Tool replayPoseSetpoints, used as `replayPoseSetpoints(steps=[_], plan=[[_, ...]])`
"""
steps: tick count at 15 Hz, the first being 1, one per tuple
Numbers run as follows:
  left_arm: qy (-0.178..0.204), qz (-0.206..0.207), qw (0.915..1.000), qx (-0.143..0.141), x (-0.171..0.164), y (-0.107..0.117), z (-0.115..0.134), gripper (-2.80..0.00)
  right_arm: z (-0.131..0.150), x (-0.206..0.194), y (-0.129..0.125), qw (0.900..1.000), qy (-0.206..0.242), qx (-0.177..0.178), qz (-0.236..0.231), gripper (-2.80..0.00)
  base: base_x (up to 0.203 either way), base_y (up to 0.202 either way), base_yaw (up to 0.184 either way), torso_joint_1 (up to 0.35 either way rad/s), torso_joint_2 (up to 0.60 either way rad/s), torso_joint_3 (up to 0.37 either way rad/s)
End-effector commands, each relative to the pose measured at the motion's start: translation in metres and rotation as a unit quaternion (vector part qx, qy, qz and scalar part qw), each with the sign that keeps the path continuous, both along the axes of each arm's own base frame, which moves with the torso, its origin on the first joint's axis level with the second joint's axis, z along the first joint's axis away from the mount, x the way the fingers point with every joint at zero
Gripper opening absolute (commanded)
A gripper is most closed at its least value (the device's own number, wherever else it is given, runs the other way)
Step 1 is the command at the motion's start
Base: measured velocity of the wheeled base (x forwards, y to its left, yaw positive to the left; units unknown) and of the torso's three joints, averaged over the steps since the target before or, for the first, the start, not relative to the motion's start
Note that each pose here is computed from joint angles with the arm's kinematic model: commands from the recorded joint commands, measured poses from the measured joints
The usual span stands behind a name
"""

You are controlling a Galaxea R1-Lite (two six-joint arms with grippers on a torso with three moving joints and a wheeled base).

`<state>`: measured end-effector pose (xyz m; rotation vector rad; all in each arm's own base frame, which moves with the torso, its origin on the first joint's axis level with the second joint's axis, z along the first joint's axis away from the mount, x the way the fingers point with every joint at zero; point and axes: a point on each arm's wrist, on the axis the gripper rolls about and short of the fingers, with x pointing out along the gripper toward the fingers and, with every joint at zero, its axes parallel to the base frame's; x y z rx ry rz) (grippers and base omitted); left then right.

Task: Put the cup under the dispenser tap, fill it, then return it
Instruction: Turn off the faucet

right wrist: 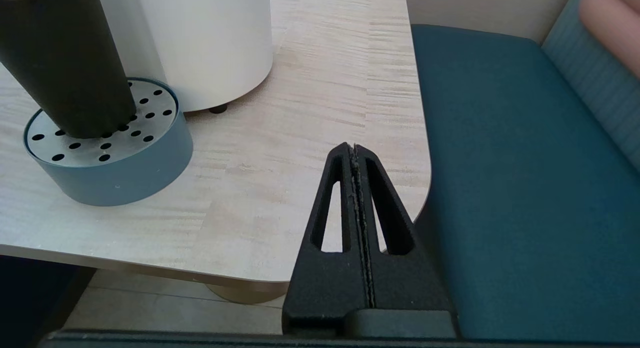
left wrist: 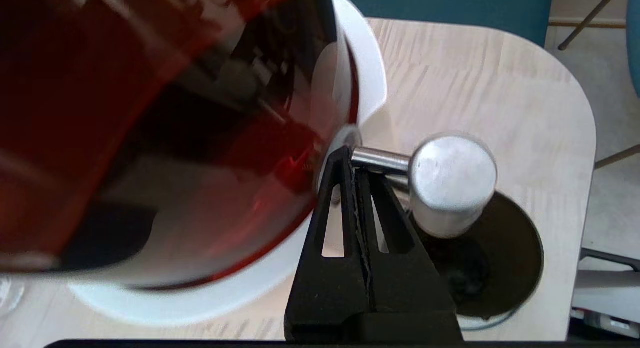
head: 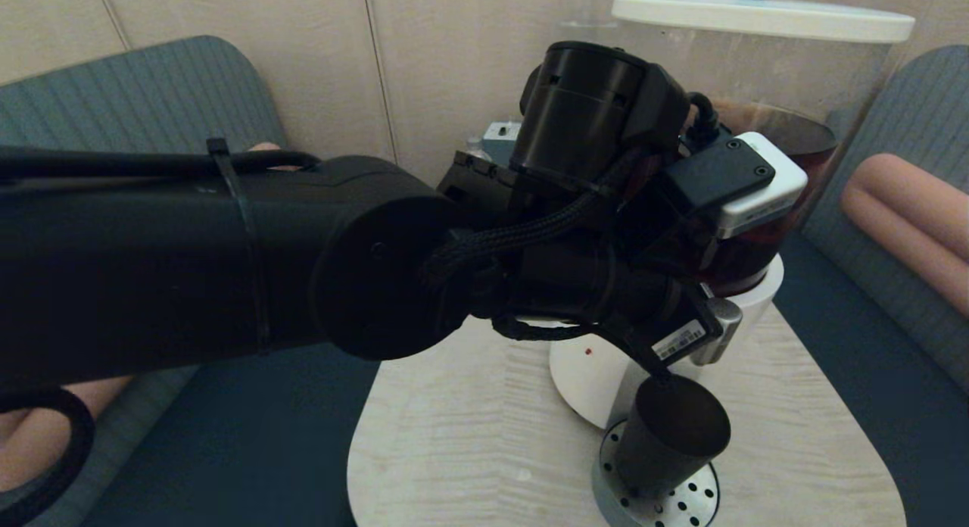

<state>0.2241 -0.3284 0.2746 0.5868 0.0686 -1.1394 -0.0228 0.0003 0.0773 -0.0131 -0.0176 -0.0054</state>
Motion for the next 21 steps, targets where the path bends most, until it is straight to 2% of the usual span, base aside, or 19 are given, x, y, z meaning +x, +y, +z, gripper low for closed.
replayPoseSetpoints(steps=[1,10,17,21], plan=[[-0.003,-0.004,1.0,-0.002,0.002,-0.005,-0.001,-2.8,-0.002,0.0,0.0,1.0,0.002,0.0,0.0,-2.8,0.0,0.0,0.0,0.0,0.0,0.0],[-0.017,-0.015,0.9995,-0.021,0.002,-0.014,-0.003,-2.8,-0.002,0.0,0.0,1.0,0.002,0.0,0.0,-2.8,0.0,0.0,0.0,0.0,0.0,0.0],[-0.012,-0.016,0.9997,-0.011,0.0,-0.012,-0.008,-2.8,-0.002,0.0,0.0,1.0,0.002,0.0,0.0,-2.8,0.0,0.0,0.0,0.0,0.0,0.0],[-0.003,-0.012,0.9999,0.001,-0.008,0.0,-0.01,-2.8,-0.002,0.0,0.0,1.0,0.002,0.0,0.0,-2.8,0.0,0.0,0.0,0.0,0.0,0.0]])
